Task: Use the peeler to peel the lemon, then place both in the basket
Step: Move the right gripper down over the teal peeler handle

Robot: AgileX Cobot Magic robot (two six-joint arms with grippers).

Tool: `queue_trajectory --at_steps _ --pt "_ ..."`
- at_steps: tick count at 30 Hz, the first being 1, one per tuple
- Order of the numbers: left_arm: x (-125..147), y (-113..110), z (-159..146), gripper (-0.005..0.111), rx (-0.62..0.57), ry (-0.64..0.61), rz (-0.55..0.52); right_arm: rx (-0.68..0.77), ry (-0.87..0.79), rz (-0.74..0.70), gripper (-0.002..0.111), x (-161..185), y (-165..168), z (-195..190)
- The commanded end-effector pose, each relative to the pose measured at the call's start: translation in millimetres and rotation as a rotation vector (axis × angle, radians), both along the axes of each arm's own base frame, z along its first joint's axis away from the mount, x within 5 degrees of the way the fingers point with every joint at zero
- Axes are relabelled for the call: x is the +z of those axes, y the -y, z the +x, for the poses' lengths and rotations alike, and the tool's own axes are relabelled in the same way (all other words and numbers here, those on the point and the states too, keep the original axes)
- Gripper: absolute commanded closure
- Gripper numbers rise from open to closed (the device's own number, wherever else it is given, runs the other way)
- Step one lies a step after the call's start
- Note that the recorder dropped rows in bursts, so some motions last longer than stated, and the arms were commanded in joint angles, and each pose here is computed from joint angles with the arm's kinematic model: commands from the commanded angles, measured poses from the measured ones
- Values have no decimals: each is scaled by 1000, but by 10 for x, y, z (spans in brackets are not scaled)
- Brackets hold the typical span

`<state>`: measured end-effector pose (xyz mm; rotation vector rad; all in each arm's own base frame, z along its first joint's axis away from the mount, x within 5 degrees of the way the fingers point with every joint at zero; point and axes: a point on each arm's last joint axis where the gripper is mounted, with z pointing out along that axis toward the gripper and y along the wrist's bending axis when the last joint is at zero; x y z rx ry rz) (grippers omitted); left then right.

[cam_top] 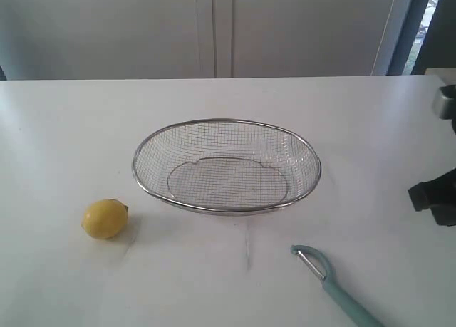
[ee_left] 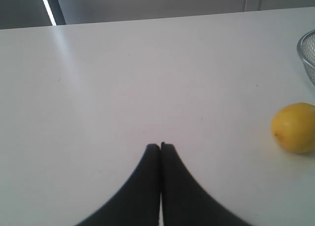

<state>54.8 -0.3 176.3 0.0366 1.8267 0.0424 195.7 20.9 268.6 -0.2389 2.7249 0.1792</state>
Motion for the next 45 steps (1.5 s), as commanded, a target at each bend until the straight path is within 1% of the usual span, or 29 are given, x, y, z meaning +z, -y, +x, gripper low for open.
queue_trajectory --at_steps 1,15,23,35,38,42,45 --pt "-5 3 -1 107 -5 3 -1 74 -7 -1 108 -13 -112 -20" --pt "-5 3 -1 107 -5 3 1 293 -11 -11 108 -37 -492 -102" --pt "-5 3 -1 107 -5 3 1 370 -95 -25 108 -205 -674 -62" --pt "-5 3 -1 107 -5 3 1 445 -207 -56 108 -413 -845 -45" --pt "-5 3 -1 107 -5 3 1 449 -225 -60 102 -446 -870 -44" --pt "-5 3 -1 107 -5 3 1 444 -245 -63 90 -484 -876 -30" --pt "-5 3 -1 107 -5 3 1 441 -267 -67 85 -534 -877 -29"
